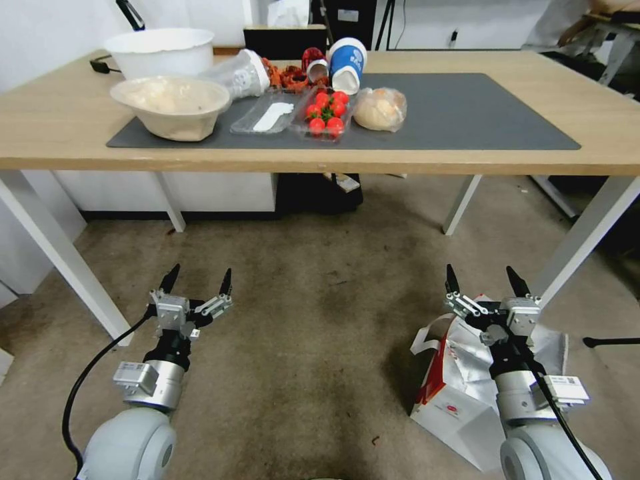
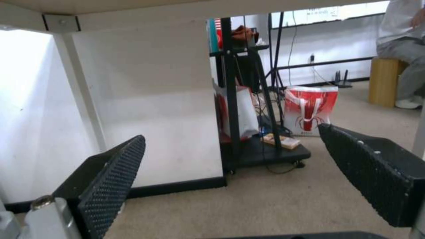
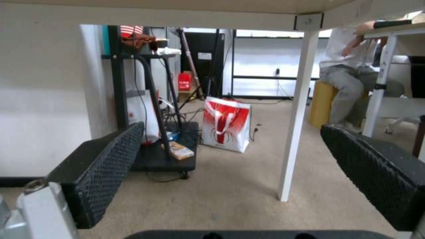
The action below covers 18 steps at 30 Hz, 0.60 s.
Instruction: Pick up the food delivery bag from the floor and place it on the table.
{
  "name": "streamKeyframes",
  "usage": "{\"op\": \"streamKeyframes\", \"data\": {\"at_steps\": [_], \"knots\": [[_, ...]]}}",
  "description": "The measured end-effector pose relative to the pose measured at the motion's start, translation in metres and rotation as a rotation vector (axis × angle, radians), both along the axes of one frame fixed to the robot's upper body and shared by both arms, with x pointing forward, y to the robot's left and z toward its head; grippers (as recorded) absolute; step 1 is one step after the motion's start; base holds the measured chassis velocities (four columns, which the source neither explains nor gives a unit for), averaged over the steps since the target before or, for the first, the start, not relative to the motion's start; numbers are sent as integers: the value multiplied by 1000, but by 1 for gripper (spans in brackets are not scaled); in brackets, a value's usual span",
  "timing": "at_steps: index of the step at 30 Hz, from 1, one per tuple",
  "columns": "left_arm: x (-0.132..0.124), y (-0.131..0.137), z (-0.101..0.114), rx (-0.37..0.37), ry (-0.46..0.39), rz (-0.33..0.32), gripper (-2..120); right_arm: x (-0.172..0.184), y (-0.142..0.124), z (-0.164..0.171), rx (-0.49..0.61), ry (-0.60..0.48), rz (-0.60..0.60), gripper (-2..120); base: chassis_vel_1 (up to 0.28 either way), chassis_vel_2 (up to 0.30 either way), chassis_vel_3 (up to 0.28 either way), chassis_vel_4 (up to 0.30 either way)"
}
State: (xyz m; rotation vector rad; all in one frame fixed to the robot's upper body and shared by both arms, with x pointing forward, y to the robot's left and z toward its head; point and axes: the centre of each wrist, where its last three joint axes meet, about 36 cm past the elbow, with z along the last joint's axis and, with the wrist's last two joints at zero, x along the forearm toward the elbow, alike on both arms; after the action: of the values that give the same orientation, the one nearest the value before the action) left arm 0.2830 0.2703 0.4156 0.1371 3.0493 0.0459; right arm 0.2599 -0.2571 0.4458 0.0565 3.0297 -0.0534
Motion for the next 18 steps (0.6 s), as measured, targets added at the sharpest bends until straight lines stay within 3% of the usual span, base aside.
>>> {"op": "streamKeyframes", "data": {"at_steps": [18], "knots": [[2, 0, 0, 1, -7, -1, 98, -1, -1, -1, 0, 5, -2, 100, 0, 0, 0, 0]]}}
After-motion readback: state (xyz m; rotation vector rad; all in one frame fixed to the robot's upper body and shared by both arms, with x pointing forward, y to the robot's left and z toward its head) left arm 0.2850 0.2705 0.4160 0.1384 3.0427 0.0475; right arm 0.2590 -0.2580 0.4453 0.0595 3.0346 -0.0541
